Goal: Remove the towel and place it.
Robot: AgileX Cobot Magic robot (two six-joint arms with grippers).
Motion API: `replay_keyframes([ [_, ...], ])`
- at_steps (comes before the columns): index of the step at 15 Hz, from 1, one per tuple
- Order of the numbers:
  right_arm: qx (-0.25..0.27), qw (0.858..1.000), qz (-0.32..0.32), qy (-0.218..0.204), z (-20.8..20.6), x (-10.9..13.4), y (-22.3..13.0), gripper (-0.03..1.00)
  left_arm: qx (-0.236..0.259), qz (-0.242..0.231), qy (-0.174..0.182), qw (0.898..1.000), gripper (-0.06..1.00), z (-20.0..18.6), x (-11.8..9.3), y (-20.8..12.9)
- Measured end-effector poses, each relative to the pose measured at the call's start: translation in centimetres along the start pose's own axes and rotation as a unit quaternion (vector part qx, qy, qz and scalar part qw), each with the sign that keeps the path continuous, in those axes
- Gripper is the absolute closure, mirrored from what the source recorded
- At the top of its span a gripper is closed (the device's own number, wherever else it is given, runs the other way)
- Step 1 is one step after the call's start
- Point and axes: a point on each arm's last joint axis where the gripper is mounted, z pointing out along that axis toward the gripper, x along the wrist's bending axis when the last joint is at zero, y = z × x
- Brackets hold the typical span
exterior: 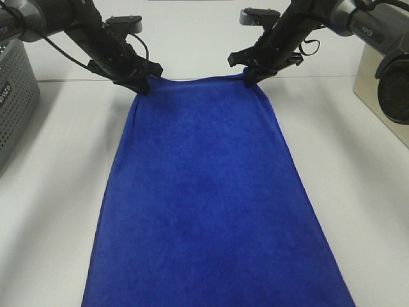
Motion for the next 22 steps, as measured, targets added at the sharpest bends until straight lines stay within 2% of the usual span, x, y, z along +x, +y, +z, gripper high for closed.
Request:
replay_keyframes([
  [5,-0.069,0.998,-0.001,-0.010,-0.4,-0.1,1.4,0.95,-0.077,0.032,0.030,0.996,0.93,-0.3,0.5,1.6],
  [11,-0.112,0.994,0.000,-0.018,-0.5,-0.2,2.2,0.95,-0.144,0.069,0.055,0.986,0.93,-0.6,0.8,2.8],
  [19,-0.115,0.993,0.003,-0.021,0.6,-0.6,1.9,0.95,-0.149,0.071,0.062,0.984,0.93,0.6,1.2,2.4],
  [22,-0.109,0.994,0.009,-0.024,2.8,-1.3,1.0,0.95,-0.151,0.070,0.067,0.984,0.93,2.1,1.7,1.8],
])
